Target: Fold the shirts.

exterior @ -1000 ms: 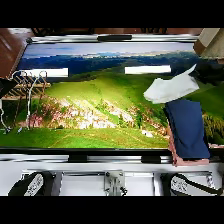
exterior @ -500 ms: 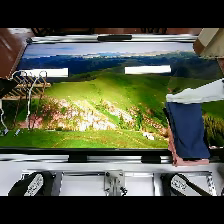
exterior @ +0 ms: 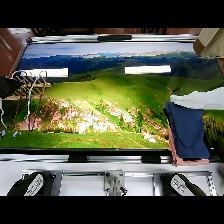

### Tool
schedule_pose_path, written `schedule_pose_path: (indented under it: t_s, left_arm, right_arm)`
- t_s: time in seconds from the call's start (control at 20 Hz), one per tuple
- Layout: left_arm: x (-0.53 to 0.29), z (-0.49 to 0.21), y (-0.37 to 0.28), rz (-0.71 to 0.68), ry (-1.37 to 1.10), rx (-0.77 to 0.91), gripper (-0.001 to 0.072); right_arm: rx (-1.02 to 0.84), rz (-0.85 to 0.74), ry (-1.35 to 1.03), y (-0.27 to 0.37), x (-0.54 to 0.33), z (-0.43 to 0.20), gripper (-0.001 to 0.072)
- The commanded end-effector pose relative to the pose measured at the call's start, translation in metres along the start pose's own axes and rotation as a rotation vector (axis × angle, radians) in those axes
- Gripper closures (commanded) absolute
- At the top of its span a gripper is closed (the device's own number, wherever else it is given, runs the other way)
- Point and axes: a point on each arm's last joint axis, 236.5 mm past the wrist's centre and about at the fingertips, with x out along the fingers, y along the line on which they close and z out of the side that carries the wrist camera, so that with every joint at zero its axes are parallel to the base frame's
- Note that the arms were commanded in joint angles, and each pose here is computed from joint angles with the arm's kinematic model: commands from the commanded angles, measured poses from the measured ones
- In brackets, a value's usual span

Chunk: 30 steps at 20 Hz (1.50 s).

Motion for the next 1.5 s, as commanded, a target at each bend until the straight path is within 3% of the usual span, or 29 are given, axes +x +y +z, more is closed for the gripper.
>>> schedule_pose_path:
  t_s: [0.0,0.3,0.85,0.95,1.1,1.2,1.3,1.45]
  left_arm:
    - [0.001,0.0,-0.001,-0.002,0.002,0.04,0.0672]
    - [0.005,-0.001,0.003,-0.002,0.013,0.048,0.0672]
    - [0.011,-0.003,0.007,-0.003,0.028,0.062,0.0672]
    - [0.013,-0.003,0.009,-0.003,0.036,0.056,0.0672]
    - [0.017,-0.005,0.012,-0.003,0.047,0.049,0.0672]
    - [0.019,-0.005,0.014,-0.003,0.053,0.082,0.0673]
    - [0.024,-0.011,0.021,0.027,0.081,0.107,0.0673]
    - [0.038,-0.034,0.039,0.163,0.202,0.169,0.0675]
  right_arm:
    - [-0.018,-0.032,0.091,-0.003,-0.033,-0.041,0.0643]
    - [0.007,-0.234,0.27,-0.054,-0.039,-0.1,0.0642]
    - [0.04,-0.299,0.578,-0.09,0.029,-0.197,0.0613]
    - [-0.052,-0.271,0.622,-0.09,0.026,-0.204,0.0094]
    - [-0.112,-0.425,0.658,-0.124,0.003,-0.201,0.0087]
    - [-0.145,-0.518,0.54,-0.138,-0.017,-0.164,0.0087]
    - [-0.193,-0.451,0.292,-0.114,-0.03,-0.102,0.0087]
    - [-0.193,-0.104,-0.144,-0.009,-0.058,-0.009,0.0088]
